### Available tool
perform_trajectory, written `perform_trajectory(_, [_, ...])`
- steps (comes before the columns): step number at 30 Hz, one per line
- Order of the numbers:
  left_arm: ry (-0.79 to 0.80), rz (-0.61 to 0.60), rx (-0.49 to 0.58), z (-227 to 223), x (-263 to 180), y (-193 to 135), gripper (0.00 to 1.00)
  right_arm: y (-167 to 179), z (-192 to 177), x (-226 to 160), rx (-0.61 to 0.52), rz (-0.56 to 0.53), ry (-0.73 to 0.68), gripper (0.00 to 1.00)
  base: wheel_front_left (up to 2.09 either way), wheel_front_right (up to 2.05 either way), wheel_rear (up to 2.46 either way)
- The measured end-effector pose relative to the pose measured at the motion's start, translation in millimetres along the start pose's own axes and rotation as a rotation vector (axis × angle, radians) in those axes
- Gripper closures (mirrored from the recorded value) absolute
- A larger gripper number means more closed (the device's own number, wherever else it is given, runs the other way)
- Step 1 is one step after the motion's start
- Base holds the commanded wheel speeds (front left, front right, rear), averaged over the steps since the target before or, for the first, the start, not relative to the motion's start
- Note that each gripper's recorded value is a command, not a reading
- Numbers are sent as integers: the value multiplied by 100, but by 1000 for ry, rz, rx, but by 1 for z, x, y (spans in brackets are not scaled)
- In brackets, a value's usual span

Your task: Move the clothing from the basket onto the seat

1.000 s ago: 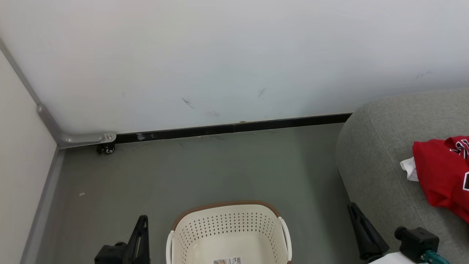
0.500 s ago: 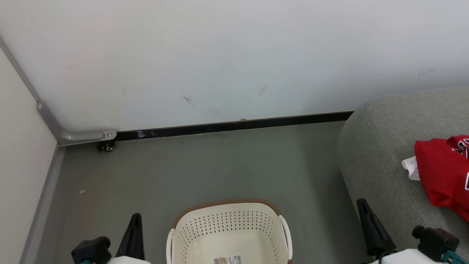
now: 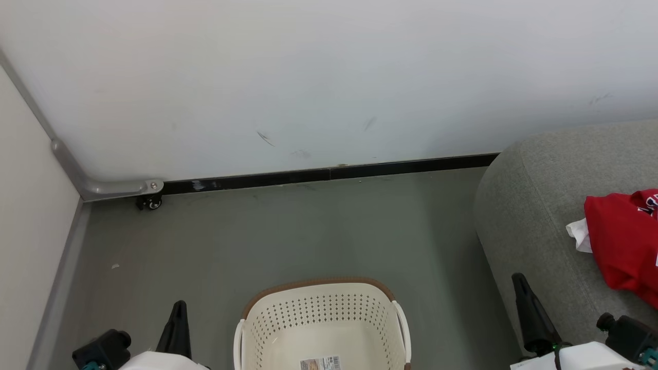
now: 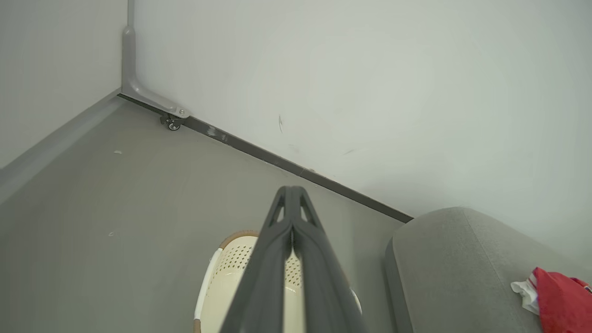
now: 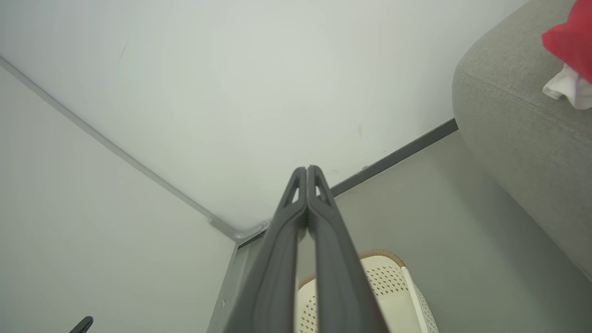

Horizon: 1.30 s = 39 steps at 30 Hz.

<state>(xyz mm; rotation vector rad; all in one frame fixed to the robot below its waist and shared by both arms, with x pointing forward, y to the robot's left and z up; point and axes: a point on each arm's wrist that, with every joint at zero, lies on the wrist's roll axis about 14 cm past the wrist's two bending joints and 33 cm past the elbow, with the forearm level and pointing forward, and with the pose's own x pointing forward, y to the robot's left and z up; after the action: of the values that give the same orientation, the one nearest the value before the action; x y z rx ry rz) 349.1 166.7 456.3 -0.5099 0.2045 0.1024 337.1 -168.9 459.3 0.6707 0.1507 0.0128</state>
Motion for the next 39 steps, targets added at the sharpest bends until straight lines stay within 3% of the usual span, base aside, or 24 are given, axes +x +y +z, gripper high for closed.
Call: perform_trajectory(39, [65, -42, -641, 7, 8, 6, 100, -8, 28, 19, 548, -8, -69, 100, 0, 0, 0])
